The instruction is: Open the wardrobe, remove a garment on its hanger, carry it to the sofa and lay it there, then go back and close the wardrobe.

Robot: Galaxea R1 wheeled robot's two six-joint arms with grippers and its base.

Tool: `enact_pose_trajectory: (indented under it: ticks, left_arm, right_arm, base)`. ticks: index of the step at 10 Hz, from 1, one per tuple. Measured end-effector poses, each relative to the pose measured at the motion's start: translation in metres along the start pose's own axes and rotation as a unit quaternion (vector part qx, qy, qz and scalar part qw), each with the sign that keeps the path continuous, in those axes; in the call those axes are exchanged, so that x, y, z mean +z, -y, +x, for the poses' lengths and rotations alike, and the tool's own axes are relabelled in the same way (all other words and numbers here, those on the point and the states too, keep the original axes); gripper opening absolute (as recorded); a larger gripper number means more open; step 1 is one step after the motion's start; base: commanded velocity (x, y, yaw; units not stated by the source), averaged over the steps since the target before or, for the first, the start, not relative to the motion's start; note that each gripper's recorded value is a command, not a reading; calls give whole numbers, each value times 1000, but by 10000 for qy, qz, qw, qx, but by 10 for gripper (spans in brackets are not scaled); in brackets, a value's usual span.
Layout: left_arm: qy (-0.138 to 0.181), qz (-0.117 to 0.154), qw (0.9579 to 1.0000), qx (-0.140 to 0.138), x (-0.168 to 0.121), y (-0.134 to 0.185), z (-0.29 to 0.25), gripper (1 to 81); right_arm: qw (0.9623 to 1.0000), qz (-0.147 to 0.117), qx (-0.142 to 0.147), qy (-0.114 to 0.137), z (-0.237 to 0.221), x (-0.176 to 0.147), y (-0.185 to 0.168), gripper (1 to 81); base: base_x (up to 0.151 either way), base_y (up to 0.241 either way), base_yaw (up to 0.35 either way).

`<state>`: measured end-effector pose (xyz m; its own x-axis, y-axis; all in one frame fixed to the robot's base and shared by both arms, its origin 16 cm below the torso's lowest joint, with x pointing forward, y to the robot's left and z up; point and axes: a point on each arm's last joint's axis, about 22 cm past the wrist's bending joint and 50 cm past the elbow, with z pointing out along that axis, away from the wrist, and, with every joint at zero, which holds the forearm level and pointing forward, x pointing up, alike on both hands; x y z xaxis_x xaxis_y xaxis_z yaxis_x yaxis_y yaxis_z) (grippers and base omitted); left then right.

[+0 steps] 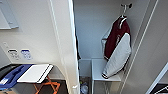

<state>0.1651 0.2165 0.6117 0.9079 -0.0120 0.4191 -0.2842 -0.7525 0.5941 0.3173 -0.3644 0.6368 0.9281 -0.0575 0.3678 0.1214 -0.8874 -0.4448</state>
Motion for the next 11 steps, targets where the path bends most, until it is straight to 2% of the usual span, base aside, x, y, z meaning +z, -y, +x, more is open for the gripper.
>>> enact_pose_trajectory:
  ticks: [2,5,8,11]
  left_arm:
    - [52,82,9999,-67,12,5,-12,811]
    - [240,249,9992,-219,30,13,-46,811]
    - [405,433,9977,-318,50,19,-76,811]
    - [539,500,9965,-407,71,11,-103,811]
  right_arm:
    - [9990,129,197,391,-61,40,21,811]
    - [9963,62,401,763,-126,61,25,811]
    - [9949,80,487,877,-155,80,37,811]
    - [9913,187,630,1142,-203,93,62,811]
  base:
    - [0,0,0]
    - [0,0,0]
    - [0,0,0]
    - [0,0,0]
